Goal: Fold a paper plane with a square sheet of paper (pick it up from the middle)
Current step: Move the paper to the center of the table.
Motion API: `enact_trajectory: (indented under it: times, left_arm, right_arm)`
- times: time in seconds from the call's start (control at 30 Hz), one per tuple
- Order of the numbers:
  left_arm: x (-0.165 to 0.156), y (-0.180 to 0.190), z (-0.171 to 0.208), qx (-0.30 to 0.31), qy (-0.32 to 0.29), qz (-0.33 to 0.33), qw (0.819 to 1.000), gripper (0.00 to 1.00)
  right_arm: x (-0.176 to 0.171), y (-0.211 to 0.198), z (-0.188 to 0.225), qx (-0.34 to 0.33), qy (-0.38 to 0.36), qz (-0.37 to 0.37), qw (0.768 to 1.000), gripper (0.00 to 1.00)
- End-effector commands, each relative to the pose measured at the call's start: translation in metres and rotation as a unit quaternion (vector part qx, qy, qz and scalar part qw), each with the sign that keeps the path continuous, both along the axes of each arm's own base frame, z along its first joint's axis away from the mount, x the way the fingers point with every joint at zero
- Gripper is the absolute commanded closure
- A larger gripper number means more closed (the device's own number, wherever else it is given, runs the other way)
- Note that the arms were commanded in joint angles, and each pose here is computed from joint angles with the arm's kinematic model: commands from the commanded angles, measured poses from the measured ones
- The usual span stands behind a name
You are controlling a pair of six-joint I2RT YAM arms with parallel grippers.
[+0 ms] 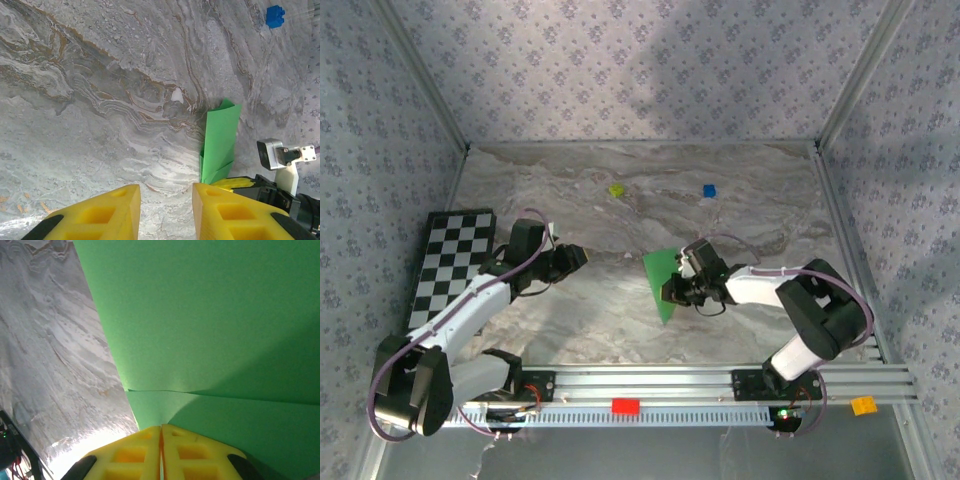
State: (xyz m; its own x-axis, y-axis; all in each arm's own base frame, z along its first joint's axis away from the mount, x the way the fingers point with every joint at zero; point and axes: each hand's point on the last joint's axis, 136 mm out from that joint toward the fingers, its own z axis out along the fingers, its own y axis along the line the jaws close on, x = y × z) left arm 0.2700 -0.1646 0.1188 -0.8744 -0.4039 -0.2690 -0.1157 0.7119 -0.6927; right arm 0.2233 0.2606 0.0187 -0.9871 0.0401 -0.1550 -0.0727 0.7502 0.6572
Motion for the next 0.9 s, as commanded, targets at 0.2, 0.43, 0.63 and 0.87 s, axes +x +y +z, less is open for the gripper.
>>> enact_trajectory:
  times: [0.2, 0.43, 0.63, 0.87]
  left_arm:
    - [0.0, -0.003, 0.007, -0.012, -0.008, -0.005, 1.0, 0.69]
    - [0.001, -0.005, 0.008, -0.019, -0.009, -0.005, 1.0, 0.72]
    - [0.001, -0.005, 0.007, -0.02, -0.006, -0.004, 1.0, 0.72]
    - [0.001, -0.005, 0.008, -0.024, -0.006, -0.004, 1.0, 0.73]
  right_arm:
    - [-0.009, 0.015, -0.029, -0.031, 0.053, -0.025, 0.998, 0.91]
    - [-0.011, 0.035, -0.033, -0.044, 0.058, -0.053, 0.996, 0.91]
    - [-0.007, 0.05, -0.02, -0.02, 0.051, -0.105, 0.993, 0.9]
    - [0.005, 0.057, 0.018, 0.004, 0.005, -0.114, 0.994, 0.88]
